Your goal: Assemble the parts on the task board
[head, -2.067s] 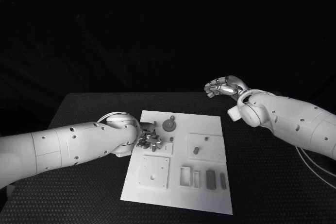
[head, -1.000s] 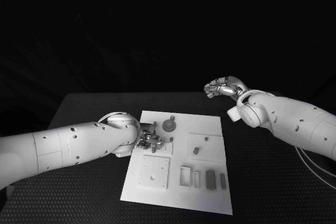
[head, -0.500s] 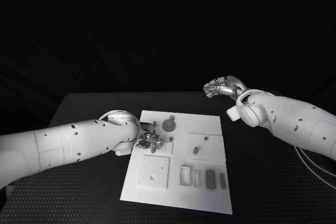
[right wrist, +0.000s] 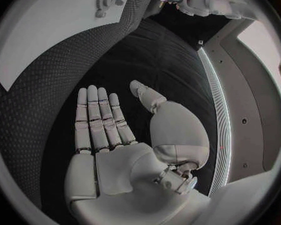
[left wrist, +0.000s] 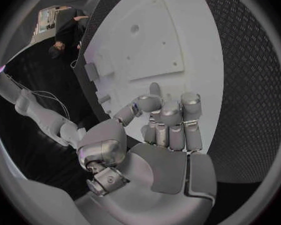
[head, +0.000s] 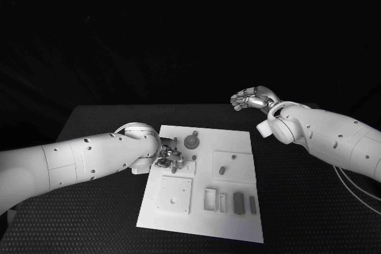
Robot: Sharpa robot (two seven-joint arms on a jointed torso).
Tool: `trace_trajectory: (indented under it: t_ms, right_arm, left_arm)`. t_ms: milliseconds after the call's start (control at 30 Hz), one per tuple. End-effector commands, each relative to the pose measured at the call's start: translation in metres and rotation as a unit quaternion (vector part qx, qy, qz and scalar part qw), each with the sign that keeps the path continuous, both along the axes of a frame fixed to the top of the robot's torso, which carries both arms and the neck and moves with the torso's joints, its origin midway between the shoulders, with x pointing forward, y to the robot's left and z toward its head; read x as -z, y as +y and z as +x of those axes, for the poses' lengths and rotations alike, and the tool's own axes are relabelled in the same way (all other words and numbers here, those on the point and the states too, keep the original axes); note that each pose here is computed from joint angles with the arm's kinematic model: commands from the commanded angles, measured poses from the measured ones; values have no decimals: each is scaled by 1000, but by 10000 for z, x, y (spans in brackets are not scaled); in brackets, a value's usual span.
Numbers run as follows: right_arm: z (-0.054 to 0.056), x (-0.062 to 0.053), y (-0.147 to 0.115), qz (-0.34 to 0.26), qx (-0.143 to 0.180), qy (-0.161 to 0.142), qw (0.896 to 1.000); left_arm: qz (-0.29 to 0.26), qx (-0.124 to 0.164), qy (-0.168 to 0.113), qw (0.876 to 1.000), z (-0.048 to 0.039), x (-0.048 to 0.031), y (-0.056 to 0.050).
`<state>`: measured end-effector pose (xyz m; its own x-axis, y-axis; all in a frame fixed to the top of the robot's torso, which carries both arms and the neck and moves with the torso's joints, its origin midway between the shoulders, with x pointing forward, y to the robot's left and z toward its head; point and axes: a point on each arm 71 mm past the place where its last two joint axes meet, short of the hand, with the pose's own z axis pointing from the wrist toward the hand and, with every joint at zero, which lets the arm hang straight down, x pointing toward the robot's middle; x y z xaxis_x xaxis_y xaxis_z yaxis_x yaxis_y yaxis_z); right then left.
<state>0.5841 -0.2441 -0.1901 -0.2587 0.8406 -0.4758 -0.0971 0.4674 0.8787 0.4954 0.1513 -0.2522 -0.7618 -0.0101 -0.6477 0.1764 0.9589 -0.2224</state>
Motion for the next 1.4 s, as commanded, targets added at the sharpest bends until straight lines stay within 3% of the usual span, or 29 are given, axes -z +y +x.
trace_trajectory:
  t_ms: [33, 367, 1400]
  right_arm:
    - [-4, 3, 13, 0, -9, 1, 1000]
    - [-6, 3, 12, 0, -9, 1, 1000]
    - [-6, 5, 9, -1, -9, 2, 1000]
  left_arm:
    - [12, 16, 31, 999, -76, 90, -50]
    - [18, 20, 33, 999, -64, 86, -100]
    - [15, 15, 31, 999, -41, 85, -113]
